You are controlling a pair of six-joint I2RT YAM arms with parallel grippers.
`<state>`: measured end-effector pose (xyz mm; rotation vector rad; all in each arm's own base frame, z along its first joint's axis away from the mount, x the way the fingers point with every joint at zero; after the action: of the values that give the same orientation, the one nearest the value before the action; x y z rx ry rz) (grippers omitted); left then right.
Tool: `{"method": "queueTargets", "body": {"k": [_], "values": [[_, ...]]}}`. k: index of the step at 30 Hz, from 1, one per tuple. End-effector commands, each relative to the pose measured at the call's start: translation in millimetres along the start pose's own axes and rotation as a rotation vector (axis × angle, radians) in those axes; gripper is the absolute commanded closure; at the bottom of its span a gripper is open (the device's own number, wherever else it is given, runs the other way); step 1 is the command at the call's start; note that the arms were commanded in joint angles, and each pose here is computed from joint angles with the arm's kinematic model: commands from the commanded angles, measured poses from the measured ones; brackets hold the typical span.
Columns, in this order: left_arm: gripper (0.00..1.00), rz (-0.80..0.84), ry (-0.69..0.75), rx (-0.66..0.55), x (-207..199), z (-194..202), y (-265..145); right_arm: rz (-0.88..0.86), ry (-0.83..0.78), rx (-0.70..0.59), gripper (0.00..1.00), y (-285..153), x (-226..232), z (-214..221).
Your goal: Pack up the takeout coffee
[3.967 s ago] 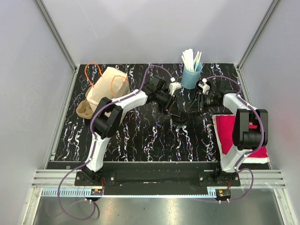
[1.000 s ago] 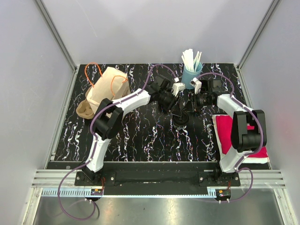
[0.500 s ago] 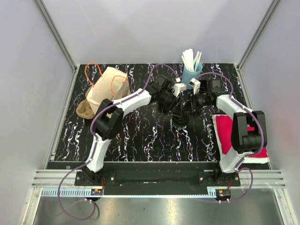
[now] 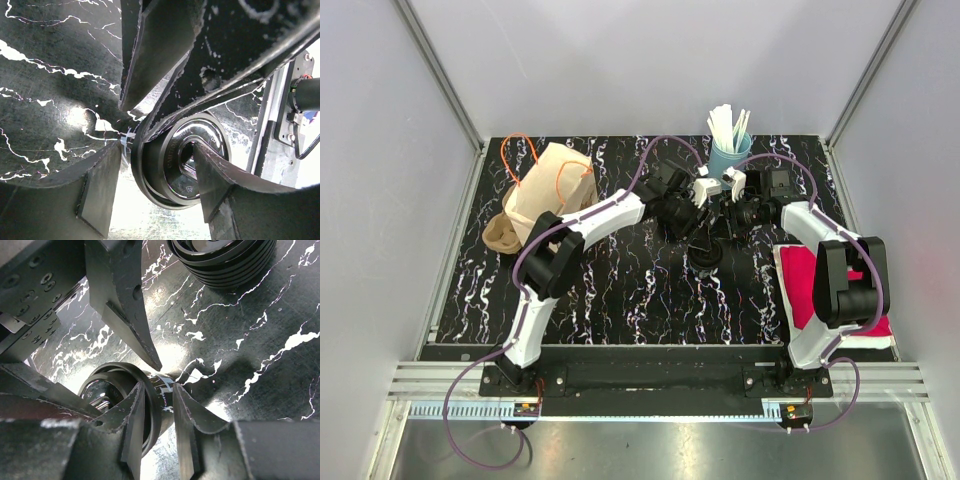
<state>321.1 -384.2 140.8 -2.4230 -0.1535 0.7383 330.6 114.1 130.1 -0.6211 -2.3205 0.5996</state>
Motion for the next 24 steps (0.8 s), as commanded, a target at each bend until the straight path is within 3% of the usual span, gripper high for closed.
{"method": "queueTargets", "body": {"k": [1, 4, 8, 12, 24], "values": [[0.38, -0.114, -0.012, 0.167, 20, 46, 23, 0.134, 0.101, 0.346, 0.67, 11, -10, 84], [0.39, -0.112, -0.011, 0.168, 19, 46, 22, 0.124, 0.089, 0.307, 0.63, 8, -5, 72], [0.4, -0.111, -0.01, 0.168, 19, 46, 23, 0.115, 0.047, 0.202, 0.48, -5, 8, 33], [0.41, -0.111, -0.012, 0.166, 19, 45, 22, 0.116, 0.04, 0.128, 0.41, -15, 19, 3], [0.4, -0.108, -0.047, 0.112, 19, 28, 12, 0.179, 0.0, 0.003, 0.32, -47, 35, -33]]}}
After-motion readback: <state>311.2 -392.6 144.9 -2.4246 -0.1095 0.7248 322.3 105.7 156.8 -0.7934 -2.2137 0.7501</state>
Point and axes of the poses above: each gripper's point midway between its finger pads, its own y axis out along the fingers, its own x axis along the line the jaws close on, z = x × y, the point moved 6 cm from there along -y, back along the fingers, and after that the axes turned 1 degree about y, right-handed, at the moved point
